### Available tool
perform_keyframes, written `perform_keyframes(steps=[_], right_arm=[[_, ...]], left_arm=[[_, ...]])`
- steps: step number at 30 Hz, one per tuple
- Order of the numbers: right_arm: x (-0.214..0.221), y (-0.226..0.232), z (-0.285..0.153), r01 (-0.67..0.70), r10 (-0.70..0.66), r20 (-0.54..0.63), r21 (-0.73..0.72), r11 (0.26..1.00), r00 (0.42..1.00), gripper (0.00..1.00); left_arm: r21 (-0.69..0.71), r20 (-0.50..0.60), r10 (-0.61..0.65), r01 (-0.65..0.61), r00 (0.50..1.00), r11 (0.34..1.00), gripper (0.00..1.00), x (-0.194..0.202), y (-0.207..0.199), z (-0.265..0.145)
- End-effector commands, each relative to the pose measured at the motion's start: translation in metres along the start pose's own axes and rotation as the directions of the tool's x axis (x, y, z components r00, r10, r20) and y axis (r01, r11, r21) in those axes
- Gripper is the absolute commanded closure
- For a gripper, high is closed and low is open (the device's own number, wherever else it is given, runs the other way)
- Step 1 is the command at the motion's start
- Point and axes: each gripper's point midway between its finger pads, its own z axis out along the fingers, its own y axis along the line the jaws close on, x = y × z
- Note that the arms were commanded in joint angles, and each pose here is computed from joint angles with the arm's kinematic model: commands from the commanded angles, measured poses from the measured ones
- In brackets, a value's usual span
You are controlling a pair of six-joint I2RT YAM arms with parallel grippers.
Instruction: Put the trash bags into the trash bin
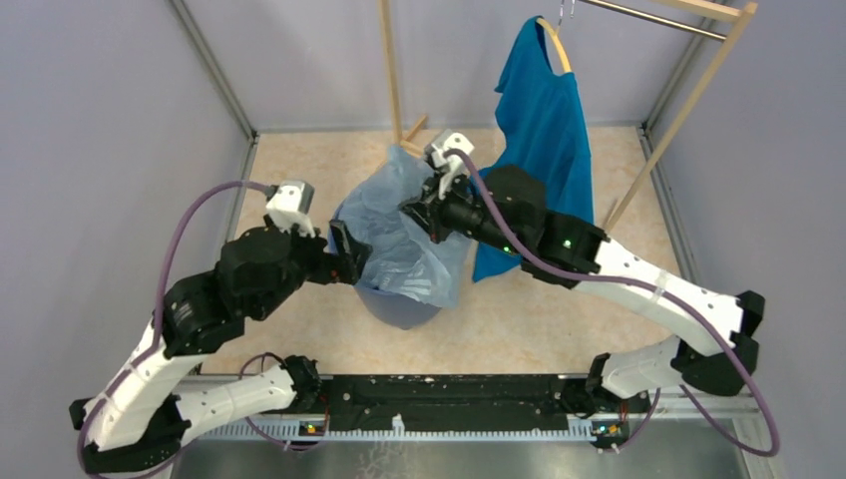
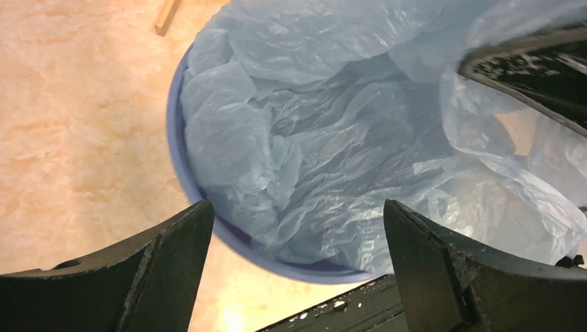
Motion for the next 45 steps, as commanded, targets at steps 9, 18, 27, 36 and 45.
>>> perform_keyframes(steps=[9,18,27,36,45], right_arm=[[-0.077,0.008,-0.020,-0.098,0.099,0.060,-0.016,0.995,0.993,1.00],[-0.018,0.013,0.023,-0.234,0.232,-0.133,0.002,0.972,0.964,1.00],[0.079,0.007,0.081,-0.238,0.247,-0.349,0.068,0.969,0.904,1.00],[0.121,-0.011,0.100,-0.214,0.244,-0.425,0.118,0.970,0.872,1.00],[0.052,-0.047,0.045,-0.235,0.280,-0.218,0.209,0.949,0.935,1.00]], left_arm=[[0.111,-0.091,0.124,-0.114,0.988,0.987,0.06,0.049,-0.039,0.077],[0.132,-0.051,0.104,-0.097,0.993,0.987,0.02,0.039,-0.030,0.049],[0.027,-0.026,0.009,-0.008,1.000,1.000,0.02,0.033,0.019,-0.016],[-0.082,-0.116,-0.126,0.117,0.985,0.990,0.10,0.086,0.035,0.009],[-0.014,-0.104,-0.062,0.060,0.993,0.998,0.30,0.081,0.002,0.055]])
